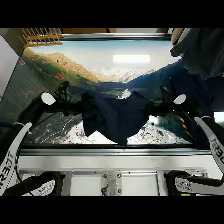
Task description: Fold the clothes and pants, and hang the long-sleeved shirts on hangers.
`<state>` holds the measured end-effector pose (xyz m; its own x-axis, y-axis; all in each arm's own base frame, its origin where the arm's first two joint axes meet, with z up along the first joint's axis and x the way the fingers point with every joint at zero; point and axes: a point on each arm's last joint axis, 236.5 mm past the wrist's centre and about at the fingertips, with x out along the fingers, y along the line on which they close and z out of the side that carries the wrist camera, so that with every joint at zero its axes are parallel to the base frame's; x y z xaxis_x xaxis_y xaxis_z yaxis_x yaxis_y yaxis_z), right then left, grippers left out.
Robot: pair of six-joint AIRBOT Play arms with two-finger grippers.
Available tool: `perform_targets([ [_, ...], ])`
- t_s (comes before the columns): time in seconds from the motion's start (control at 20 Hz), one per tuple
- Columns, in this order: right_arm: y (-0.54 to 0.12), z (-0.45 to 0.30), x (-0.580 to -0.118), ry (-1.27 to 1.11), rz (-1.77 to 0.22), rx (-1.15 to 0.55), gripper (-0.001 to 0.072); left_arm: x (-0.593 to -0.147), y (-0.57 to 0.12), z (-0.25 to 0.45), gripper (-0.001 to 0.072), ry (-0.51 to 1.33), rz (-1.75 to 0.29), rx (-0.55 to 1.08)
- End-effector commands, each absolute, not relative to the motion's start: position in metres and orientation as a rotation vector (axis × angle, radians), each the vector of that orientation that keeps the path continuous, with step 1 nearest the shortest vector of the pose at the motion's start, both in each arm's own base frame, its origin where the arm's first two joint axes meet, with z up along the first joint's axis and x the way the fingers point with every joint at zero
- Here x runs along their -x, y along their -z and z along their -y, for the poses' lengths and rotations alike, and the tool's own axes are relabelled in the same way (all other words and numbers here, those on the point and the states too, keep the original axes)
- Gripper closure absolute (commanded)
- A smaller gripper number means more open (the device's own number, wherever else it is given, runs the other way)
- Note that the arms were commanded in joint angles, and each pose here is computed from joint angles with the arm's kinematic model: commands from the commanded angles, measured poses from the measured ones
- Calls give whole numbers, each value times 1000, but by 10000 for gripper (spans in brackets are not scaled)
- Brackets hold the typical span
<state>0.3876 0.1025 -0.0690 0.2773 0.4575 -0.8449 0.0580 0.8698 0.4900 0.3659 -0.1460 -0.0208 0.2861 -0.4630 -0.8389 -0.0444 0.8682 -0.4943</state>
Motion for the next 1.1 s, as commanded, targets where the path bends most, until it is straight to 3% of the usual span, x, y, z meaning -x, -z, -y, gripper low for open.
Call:
perform_targets([
  [0.0,-28,-55,-416,-262,-1091,-302,701,-386,-50,93,695,219,-1077,346],
  [0.15,-152,-19,-421,-211,-820,-235,701,-390,-162,73,695,218,-800,330],
  [0.3,-258,-6,-396,-165,-545,-183,702,-362,-261,73,695,252,-557,298],
  [0.6,-382,-10,-328,-119,-155,-161,701,-286,-382,70,694,282,-197,260],
  [0.85,-398,-15,-307,-123,-108,-172,701,-267,-376,74,695,296,-231,243],
  [1.05,-341,-27,-310,-164,-352,-219,702,-281,-296,84,694,319,-572,234],
])
